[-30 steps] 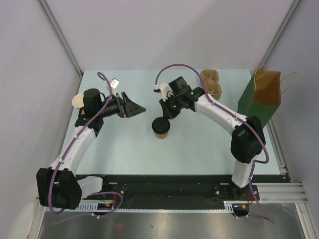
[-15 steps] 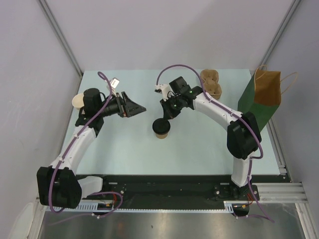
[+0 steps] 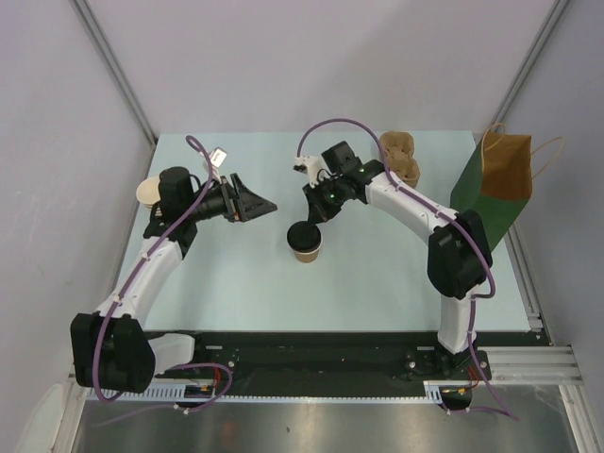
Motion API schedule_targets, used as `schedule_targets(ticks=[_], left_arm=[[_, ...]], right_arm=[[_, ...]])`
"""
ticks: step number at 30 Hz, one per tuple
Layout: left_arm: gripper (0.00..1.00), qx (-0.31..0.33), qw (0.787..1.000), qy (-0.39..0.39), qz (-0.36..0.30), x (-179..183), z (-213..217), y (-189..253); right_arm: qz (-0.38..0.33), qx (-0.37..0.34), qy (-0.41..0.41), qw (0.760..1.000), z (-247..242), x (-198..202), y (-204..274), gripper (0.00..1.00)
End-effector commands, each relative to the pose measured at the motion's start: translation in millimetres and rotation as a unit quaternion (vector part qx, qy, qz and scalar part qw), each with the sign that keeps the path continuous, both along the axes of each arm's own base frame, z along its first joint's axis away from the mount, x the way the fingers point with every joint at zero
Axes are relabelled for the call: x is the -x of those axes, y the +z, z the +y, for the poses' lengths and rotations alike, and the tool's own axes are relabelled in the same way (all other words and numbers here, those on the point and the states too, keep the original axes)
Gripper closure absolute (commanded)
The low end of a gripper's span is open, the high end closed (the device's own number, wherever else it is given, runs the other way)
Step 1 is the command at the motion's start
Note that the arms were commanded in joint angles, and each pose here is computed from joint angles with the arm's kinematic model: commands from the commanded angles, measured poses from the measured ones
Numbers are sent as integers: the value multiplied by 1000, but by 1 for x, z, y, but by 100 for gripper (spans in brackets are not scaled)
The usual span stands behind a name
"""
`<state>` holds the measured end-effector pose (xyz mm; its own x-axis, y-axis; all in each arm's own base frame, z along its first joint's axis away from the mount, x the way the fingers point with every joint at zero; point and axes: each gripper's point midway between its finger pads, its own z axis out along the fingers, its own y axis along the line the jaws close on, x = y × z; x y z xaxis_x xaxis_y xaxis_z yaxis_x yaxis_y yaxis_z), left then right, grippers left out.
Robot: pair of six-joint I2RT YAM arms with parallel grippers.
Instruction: Pack the takeout coffee
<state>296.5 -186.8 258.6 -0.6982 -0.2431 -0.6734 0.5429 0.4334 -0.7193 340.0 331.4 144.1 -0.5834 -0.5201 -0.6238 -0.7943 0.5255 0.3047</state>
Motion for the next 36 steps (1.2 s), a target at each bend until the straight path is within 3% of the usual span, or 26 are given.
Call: schedule_targets(ticks=[1, 36], left_arm=[[3, 7, 1000, -11, -11, 2, -1, 4], [4, -2, 1000, -8, 3, -8, -1, -1]], right_arm=[[-3, -16, 1, 1000, 5, -7, 10, 100], [18, -13, 9, 1000, 0, 1, 2, 100]])
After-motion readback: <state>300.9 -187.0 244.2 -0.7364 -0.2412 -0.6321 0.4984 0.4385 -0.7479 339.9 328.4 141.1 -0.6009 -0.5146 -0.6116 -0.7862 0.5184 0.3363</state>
